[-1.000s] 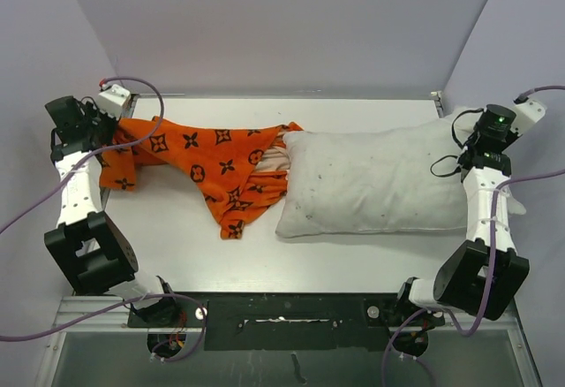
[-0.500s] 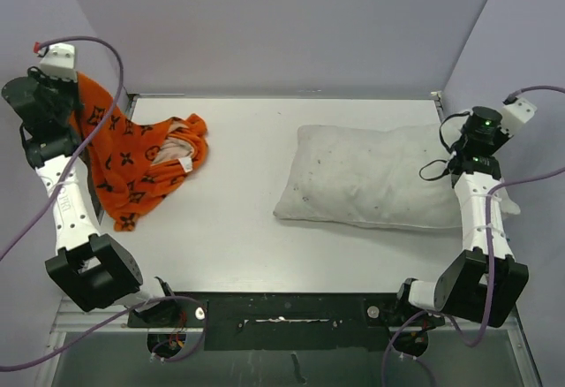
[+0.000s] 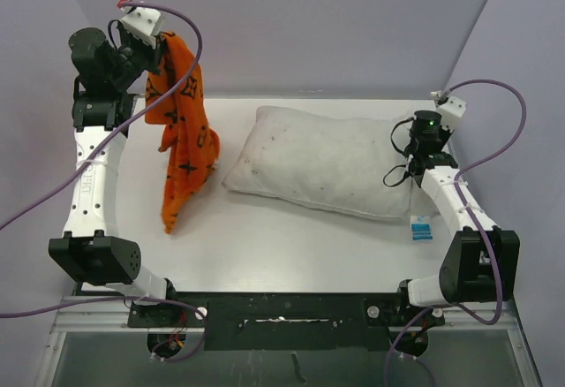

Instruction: Remove the pillowcase from the pillow

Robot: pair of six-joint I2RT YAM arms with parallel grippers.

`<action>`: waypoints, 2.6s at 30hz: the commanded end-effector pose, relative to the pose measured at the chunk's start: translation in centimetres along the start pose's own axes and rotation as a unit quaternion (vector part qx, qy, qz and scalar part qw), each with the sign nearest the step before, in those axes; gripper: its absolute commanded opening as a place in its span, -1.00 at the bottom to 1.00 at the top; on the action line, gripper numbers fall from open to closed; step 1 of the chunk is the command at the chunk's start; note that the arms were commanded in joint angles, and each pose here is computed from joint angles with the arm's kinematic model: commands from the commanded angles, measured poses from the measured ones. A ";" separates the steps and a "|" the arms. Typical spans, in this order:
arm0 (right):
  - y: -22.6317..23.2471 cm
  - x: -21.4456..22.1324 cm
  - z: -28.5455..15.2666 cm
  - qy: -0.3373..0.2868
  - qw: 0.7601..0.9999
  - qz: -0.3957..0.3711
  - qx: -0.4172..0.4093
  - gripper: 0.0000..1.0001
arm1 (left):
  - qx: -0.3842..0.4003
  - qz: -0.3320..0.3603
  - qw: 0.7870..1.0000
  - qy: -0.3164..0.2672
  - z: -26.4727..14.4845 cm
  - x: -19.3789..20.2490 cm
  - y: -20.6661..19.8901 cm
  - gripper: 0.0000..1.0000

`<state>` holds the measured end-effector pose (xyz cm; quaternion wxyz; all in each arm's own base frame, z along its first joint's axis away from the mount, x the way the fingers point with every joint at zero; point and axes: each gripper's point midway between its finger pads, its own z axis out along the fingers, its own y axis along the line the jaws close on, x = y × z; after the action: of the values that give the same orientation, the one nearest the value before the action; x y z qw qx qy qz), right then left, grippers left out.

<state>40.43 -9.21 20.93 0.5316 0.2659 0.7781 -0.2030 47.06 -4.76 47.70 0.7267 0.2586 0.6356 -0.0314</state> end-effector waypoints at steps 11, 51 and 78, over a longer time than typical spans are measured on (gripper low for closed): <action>-2.9 -5.3 1.5 -0.051 0.998 0.040 -0.009 0.35 | 0.028 0.015 0.989 0.145 1.3 13.0 -4.9 0.94; -2.1 11.8 -1.4 -0.012 0.996 -0.072 -0.047 0.96 | -0.096 -0.288 0.932 0.195 -10.8 36.8 -10.3 0.96; 4.9 16.9 0.3 -0.053 0.960 -0.146 -0.233 0.96 | -0.131 -0.193 0.954 0.186 -11.2 39.1 -14.0 0.96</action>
<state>40.60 -3.84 12.30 0.6921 0.0693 0.7108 -0.1046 38.47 -1.94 4.89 0.5930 0.0416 0.8018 -0.0610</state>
